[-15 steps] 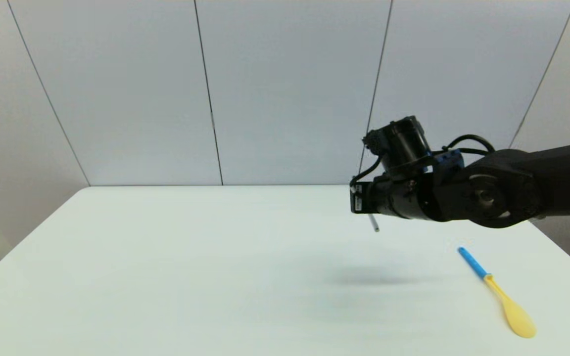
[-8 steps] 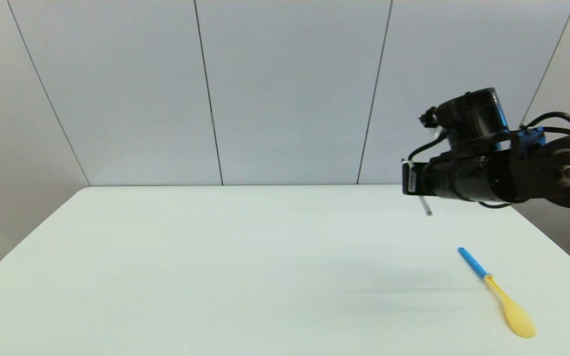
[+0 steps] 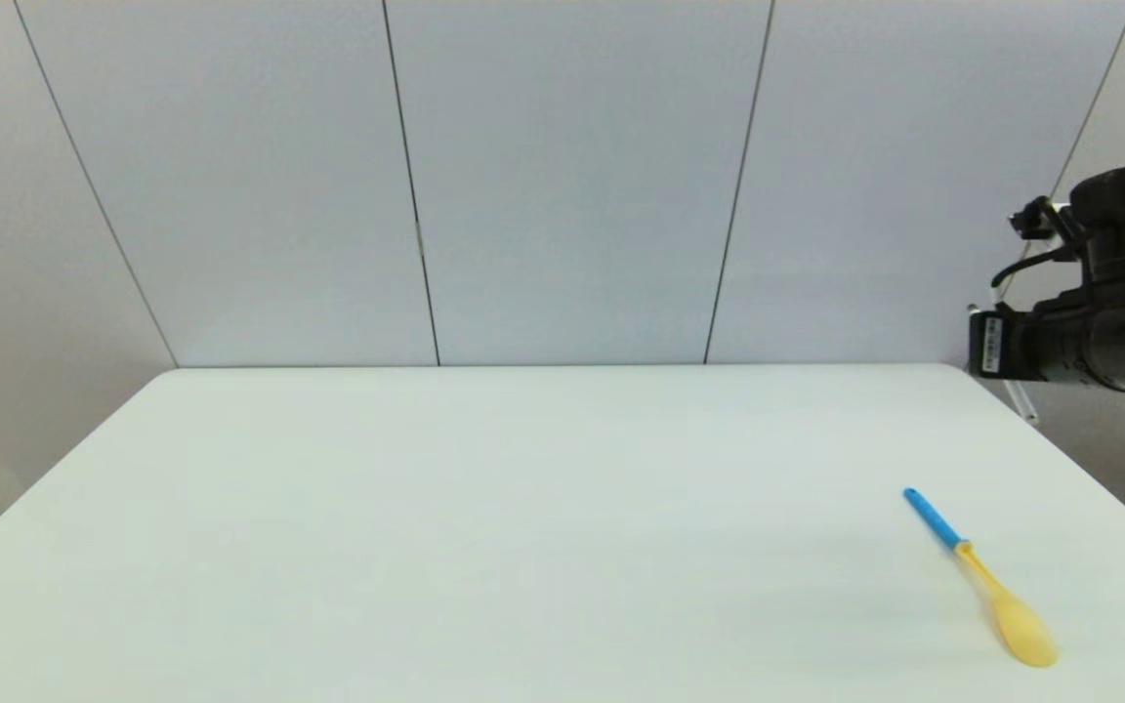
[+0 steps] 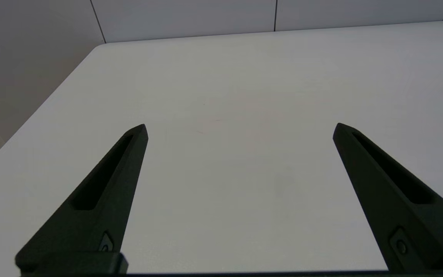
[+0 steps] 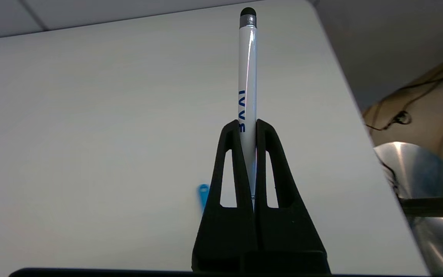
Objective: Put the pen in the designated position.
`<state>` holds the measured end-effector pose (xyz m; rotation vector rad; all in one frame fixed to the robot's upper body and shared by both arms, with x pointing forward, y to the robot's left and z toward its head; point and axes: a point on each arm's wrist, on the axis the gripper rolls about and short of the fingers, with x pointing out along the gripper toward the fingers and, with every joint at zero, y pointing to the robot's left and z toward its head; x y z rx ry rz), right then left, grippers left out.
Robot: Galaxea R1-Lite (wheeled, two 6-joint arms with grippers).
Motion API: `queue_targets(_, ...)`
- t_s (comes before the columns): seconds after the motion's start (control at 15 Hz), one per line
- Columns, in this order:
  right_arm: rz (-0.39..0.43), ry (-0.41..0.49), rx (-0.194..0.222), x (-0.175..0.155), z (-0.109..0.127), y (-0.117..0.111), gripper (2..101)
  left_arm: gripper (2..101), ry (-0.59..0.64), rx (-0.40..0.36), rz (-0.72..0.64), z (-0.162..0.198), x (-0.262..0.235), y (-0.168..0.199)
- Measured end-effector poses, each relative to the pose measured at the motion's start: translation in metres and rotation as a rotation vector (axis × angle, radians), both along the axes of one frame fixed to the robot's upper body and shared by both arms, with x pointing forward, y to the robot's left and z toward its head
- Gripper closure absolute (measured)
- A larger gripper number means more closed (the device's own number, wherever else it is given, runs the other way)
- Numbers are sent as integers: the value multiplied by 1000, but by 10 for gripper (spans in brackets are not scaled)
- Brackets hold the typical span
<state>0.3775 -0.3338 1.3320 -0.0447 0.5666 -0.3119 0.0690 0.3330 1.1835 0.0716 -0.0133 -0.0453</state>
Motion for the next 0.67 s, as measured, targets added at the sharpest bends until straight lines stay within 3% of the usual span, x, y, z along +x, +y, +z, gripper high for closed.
queue_targets(0.27, 19, 8, -38, -2, 3, -13, 987, 53, 0, 0, 0, 0, 0, 0)
queue_targets(0.67, 198, 44, -127, -3, 5, -34, 987, 53, 0, 0, 0, 0, 0, 0)
